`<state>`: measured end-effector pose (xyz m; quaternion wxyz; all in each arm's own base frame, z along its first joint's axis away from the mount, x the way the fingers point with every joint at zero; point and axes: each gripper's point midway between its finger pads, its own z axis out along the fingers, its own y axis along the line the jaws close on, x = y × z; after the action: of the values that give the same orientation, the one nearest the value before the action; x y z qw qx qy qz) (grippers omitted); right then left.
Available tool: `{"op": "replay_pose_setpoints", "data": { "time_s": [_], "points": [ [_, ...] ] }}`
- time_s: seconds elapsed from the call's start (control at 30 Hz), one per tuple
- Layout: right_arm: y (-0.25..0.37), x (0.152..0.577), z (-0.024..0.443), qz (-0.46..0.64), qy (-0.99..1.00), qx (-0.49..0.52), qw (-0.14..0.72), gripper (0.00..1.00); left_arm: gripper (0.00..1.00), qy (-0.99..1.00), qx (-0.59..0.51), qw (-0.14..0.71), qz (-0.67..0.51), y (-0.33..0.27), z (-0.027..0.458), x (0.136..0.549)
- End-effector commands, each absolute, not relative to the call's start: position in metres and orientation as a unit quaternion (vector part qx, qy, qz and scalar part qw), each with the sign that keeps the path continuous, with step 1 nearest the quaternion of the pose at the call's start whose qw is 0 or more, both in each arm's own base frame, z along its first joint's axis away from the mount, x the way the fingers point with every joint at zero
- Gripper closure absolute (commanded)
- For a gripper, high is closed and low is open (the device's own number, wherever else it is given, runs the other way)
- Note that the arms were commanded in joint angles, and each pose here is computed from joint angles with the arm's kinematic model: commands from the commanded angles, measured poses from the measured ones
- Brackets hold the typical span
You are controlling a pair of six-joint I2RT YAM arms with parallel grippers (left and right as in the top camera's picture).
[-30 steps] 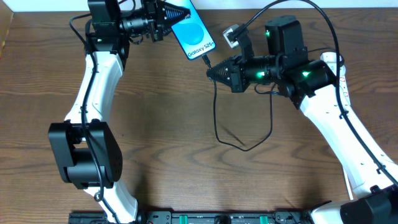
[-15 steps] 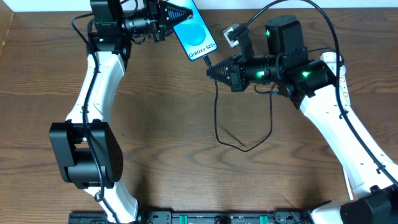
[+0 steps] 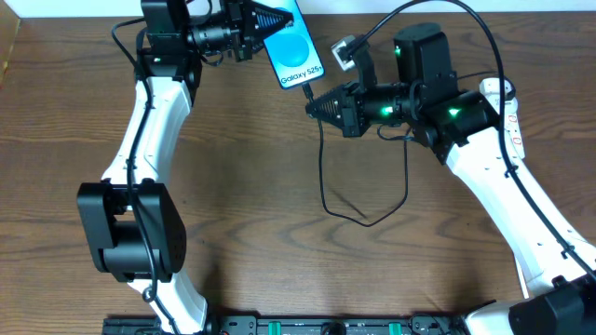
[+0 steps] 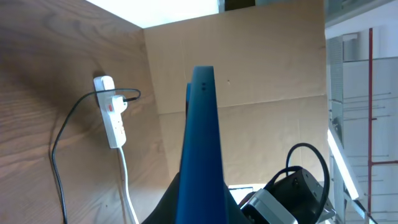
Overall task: Plug charger to phone and switch on socket
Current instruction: 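Lower the phone flat onto the table and open the right gripper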
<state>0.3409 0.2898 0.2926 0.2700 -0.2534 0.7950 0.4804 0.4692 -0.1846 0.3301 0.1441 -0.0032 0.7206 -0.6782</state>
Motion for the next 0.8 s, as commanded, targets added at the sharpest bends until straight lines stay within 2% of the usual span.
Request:
{"op": "replay_pose_setpoints", "data": {
  "time_s": [0.0, 0.23, 0.57, 0.77],
  "points": [
    [0.287, 0.36, 0.299, 0.462, 0.796, -0.242, 0.307, 0.99, 0.93, 0.705, 0.093, 0.092, -0.697, -0.214, 0.345, 0.426],
    [0.284, 0.368, 0.297, 0.456, 0.812, -0.199, 0.305, 0.99, 0.93, 0.704, 0.102, 0.096, -0.696, -0.218, 0.345, 0.425],
    [0.27, 0.389, 0.288, 0.437, 0.848, -0.07, 0.29, 0.99, 0.93, 0.714, 0.068, 0.14, -0.683, -0.217, 0.343, 0.444],
    [0.269, 0.392, 0.289, 0.436, 0.848, -0.063, 0.295, 0.99, 0.93, 0.714, 0.066, 0.142, -0.682, -0.217, 0.343, 0.445]
  ]
}}
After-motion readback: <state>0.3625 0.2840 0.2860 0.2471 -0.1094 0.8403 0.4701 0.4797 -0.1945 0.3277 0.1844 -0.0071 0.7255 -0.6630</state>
